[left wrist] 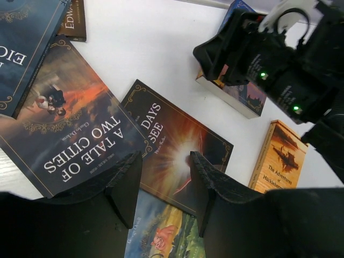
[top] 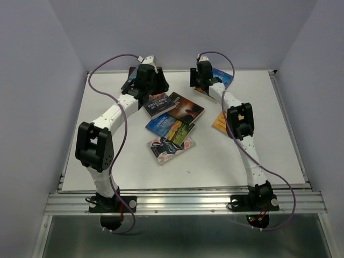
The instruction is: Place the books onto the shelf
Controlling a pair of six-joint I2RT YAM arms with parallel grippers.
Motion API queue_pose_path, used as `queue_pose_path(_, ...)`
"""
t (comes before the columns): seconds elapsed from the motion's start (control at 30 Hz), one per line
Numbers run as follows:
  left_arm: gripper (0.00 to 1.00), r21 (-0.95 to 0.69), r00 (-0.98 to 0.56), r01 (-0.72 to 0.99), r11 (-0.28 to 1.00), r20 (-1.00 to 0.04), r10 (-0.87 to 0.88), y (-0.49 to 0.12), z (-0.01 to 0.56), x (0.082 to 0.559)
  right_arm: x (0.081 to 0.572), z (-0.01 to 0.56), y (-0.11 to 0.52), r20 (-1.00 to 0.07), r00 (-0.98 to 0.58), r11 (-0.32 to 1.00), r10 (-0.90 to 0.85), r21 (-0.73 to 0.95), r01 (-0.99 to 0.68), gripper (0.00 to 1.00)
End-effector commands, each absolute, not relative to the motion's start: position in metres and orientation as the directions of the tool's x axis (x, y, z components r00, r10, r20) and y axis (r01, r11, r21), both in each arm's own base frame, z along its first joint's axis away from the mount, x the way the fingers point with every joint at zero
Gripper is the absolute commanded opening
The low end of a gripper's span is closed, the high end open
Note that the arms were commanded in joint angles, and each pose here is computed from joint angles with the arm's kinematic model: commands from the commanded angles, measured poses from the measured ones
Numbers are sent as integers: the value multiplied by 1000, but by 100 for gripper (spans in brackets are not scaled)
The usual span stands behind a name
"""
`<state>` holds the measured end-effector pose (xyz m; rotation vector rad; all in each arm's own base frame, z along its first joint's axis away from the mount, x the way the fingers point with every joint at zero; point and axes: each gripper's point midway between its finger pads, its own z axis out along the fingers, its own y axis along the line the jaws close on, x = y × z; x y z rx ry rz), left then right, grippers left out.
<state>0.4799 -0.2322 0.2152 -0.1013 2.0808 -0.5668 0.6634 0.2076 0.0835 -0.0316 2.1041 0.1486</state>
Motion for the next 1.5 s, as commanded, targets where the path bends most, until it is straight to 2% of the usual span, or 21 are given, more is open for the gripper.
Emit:
queue_pose_path(0.0,52,-425,-492,186,886,-821,-290,-225,245,473,668,75,199,-862,-503,995,-61,-13,-98,59)
queue_pose_path(0.13,52,-425,-493,181,887,-819,-293,-223,244,473,652,47,194,-821,-557,990,-128,-78,-114,59)
queue_pose_path(0.37,52,-430,-501,179,885,-814,-294,-222,241,469,626,28,154,-760,-623,974,-183,-225,-12,55)
queue_pose_path(0.6,52,-431,-495,165,887,-814,-304,-217,242,464,604,43,126,-748,-640,950,-179,-301,87,53)
queue_pose_path(0.77,52,-438,-495,165,884,-812,-310,-217,243,461,592,60,120,-766,-621,950,-164,-292,109,52)
queue_pose_path(1.0,53,-453,-510,144,880,-796,-327,-215,236,456,578,54,106,-758,-636,951,-144,-283,122,52)
queue_pose_path(1.23,53,-442,-491,94,892,-800,-344,-201,238,453,578,87,135,-791,-594,985,-149,-173,-17,54)
queue_pose_path(1.3,53,-448,-480,71,891,-799,-363,-191,243,451,575,100,146,-801,-578,988,-157,-136,-80,60)
queue_pose_path(1.43,54,-470,-454,12,883,-789,-414,-168,246,444,563,138,175,-835,-532,974,-139,-20,-224,91)
queue_pose_path(1.47,56,-472,-443,-19,881,-786,-431,-159,244,439,554,145,189,-837,-531,955,-131,37,-295,93)
